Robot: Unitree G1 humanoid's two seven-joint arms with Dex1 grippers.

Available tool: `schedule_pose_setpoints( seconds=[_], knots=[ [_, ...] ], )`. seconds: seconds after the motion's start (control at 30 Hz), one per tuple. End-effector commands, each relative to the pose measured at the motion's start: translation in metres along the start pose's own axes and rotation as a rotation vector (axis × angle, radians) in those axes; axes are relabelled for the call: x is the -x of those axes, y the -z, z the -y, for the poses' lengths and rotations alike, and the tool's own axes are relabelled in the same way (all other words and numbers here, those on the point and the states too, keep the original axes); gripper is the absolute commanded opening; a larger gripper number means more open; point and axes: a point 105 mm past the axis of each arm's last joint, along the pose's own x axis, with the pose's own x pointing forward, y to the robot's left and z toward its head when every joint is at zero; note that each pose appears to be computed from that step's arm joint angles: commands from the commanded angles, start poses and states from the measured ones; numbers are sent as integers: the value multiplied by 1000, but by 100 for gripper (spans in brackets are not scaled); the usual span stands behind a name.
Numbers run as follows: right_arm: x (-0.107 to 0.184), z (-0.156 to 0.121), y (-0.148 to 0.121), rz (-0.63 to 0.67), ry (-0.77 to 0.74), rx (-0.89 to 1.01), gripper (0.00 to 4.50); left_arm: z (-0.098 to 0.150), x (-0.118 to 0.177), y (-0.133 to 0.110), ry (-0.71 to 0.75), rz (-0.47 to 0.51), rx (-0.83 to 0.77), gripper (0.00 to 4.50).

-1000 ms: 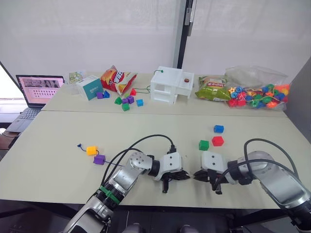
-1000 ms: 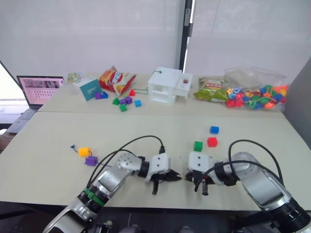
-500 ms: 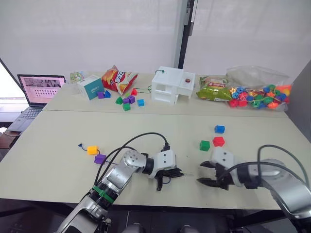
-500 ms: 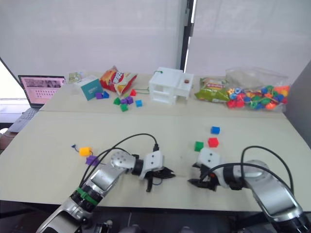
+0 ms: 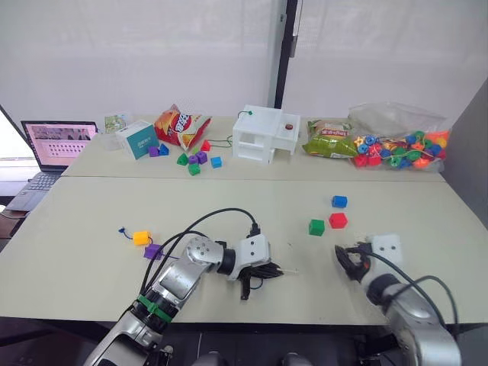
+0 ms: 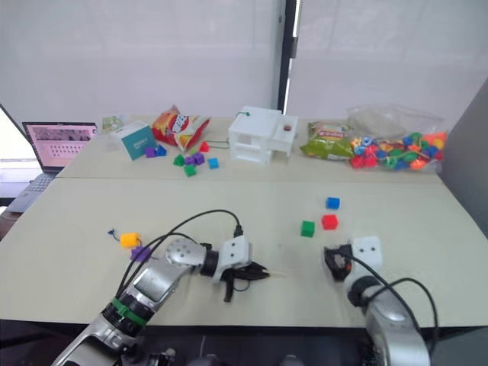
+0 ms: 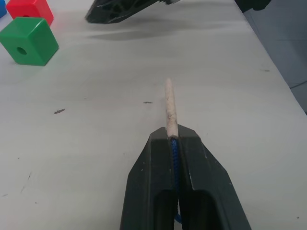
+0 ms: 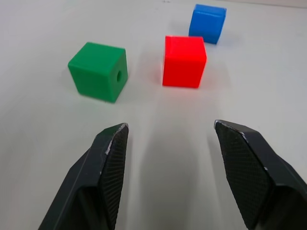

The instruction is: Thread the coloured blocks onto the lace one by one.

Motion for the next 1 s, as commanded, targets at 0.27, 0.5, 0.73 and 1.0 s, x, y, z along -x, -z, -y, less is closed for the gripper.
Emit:
schedule_pose_setpoints(
  seconds=[0.27,0.5,0.73,1.0],
  knots=[
    [-54,16,-19,87,54,19,301,0,1,-11,-17,20,-26,0],
    [-60,17,-21,124,62,-29,155,-1,3,-9,-30,14,-17,0],
    [-39,15,-40,213,74,-51,117,-3,3,-9,-34,13,-20,0],
    [66,-49,-61,238,-140,13,117,-6,4,-6,-39,13,-13,0]
  ],
)
